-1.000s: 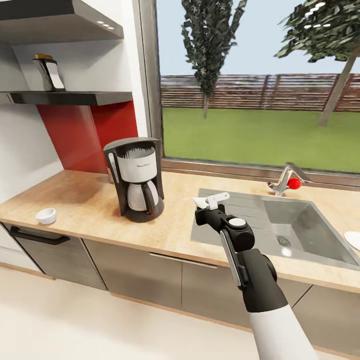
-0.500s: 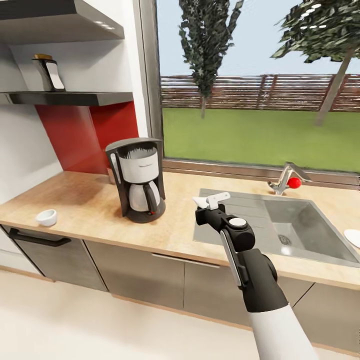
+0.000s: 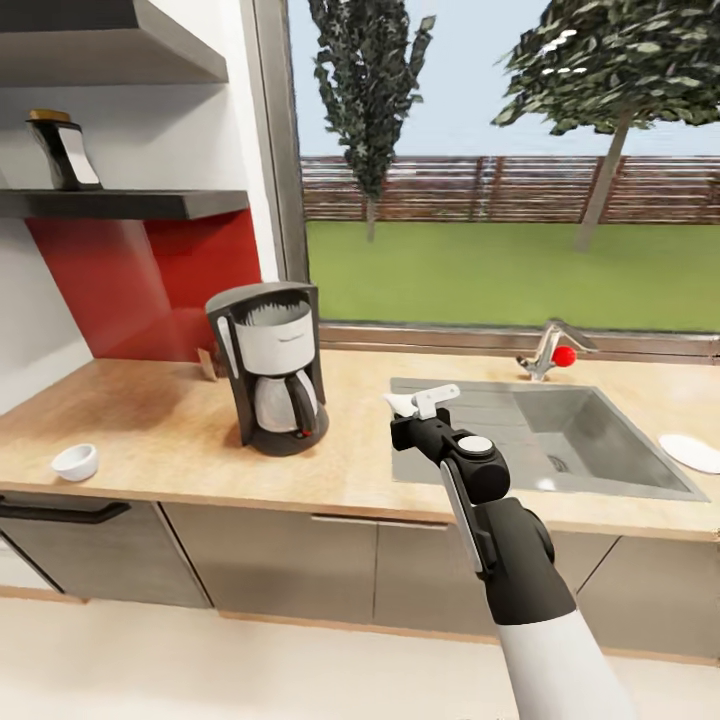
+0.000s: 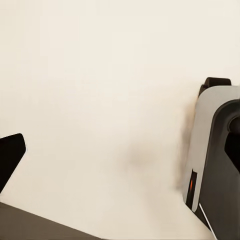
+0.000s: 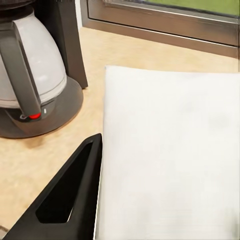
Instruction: Set up a coffee station on the kitchen countertop: keep the coffee maker on the countertop, move the bottle of coffee from the kitchen shelf to the counter next to the coffee maker, place a paper coffee filter on top of the coffee maker, put the saucer next to the coffee maker with the coffee cup on the saucer, and place the electric kettle next to the coffee maker.
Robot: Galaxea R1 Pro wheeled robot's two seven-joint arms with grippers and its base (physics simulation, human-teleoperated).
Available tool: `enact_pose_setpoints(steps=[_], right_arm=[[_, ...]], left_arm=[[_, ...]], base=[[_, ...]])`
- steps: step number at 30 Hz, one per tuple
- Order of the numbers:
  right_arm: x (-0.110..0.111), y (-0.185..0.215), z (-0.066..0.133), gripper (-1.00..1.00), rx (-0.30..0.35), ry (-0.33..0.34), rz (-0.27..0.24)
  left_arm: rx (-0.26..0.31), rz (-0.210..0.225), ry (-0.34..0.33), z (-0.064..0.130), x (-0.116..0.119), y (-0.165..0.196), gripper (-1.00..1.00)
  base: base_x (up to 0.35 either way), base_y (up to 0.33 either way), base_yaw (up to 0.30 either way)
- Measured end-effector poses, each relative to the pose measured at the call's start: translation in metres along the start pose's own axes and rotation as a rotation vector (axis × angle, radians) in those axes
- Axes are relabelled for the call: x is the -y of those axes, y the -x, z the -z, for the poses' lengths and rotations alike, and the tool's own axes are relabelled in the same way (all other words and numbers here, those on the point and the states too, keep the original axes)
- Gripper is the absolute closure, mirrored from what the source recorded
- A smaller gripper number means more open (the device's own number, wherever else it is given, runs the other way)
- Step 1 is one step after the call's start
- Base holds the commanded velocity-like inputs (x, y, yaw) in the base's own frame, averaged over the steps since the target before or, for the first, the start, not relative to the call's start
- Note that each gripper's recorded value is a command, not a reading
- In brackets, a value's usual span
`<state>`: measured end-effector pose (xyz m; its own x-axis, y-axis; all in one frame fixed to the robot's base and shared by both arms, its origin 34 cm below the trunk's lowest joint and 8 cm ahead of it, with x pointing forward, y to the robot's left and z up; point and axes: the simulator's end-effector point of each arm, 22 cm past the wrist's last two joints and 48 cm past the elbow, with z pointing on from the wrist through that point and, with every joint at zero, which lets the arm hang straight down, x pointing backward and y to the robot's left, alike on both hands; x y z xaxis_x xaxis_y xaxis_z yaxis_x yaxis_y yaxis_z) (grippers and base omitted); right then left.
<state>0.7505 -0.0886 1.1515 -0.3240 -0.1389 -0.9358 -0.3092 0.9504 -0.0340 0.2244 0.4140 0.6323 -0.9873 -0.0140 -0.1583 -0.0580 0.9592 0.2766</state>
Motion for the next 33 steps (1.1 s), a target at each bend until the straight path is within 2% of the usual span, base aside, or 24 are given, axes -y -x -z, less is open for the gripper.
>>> enact_pose_setpoints(steps=[7,25,33], right_arm=[[-0.0002,0.0025,0.0016,1.0,0.004,-0.001,0.001],[-0.0002,0.0032,0.0019,1.0,0.005,-0.001,0.002],[-0.0002,0.0047,0.0031,1.0,0.008,-0.001,0.002]], left_arm=[[0.005,0.0,0.0,0.0003,0.0001,0.0019,-1.0],[0.003,0.008,0.001,0.0003,-0.0005,0.0012,-1.0],[0.006,0.008,0.001,0.0005,-0.0004,0.0021,-1.0]], base=[[0.0,0.31,-0.177],[0.0,0.31,-0.014],[0.0,0.259,-0.229]])
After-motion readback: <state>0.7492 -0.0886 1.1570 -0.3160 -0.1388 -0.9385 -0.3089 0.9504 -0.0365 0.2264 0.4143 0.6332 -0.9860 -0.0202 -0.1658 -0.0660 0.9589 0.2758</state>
